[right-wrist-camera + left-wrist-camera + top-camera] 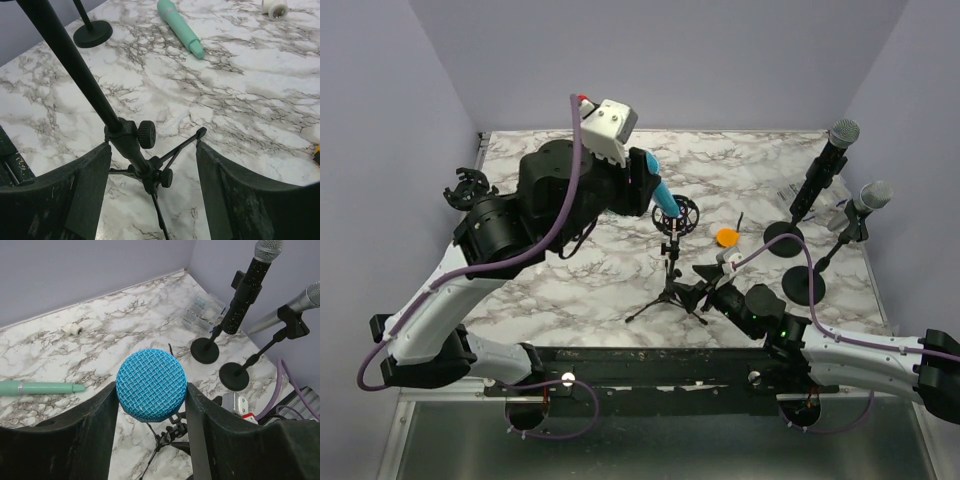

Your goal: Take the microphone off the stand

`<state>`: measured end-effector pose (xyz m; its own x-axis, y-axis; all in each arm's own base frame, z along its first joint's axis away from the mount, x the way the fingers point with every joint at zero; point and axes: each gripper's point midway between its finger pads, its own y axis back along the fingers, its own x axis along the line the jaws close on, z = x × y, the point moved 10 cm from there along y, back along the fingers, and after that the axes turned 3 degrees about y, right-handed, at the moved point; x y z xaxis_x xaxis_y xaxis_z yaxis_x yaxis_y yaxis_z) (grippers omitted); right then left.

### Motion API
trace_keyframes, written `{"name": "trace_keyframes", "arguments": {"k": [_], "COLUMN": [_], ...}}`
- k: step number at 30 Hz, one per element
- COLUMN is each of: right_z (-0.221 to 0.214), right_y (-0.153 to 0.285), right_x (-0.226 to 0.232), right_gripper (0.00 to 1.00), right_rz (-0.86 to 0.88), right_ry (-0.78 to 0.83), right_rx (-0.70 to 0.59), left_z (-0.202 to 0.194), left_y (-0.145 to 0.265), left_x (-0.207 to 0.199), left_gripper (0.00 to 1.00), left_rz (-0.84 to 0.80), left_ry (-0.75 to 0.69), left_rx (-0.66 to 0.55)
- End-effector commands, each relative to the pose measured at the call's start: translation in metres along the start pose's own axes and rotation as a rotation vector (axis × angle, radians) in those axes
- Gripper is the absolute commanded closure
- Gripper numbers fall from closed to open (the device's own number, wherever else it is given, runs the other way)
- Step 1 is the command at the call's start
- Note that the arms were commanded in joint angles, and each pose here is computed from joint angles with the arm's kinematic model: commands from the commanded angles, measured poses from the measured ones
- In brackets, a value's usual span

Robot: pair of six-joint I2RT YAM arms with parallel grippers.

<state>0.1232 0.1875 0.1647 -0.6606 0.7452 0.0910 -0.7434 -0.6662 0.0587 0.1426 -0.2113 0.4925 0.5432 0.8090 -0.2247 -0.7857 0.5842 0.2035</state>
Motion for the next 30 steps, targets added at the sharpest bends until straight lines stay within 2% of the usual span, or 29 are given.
{"name": "trace_keyframes", "arguments": {"k": [1,8,12,17,21,30], "right_z": [0.004,0.003,0.003,0.003,0.002,0.0], "right_y": [-0.002,-0.002,-0.002,-0.002,-0.002,-0.003], "right_x": [0.002,0.002,0.002,0.003,0.003,0.002], "right_gripper": [0.29,0.29,0.29,0.29,0.29,0.29], "right_rz": [0.005,0.003,0.004,0.006,0.007,0.004], "right_ry": [-0.002,-0.002,-0.003,-0.001,-0.001,0.002], "right_rx": [0.0,0.001,0.002,0.002,0.006,0.013], "left_z": [0.021,0.021,0.008,-0.018,-0.048,-0.114], "left_y": [0.032,0.07,0.084,0.085,0.062,-0.02], "left_x": [0.01,0.033,0.058,0.086,0.1,0.15], "left_gripper": [1.0,1.0,1.0,1.0,1.0,1.0], "left_rz": [-0.008,0.012,0.168,0.424,0.504,0.386], "left_ry": [0.009,0.078,0.101,0.066,0.063,0.4], "left_rx": [-0.113,-0.269,-0.339,-0.356,-0.24,0.114]}}
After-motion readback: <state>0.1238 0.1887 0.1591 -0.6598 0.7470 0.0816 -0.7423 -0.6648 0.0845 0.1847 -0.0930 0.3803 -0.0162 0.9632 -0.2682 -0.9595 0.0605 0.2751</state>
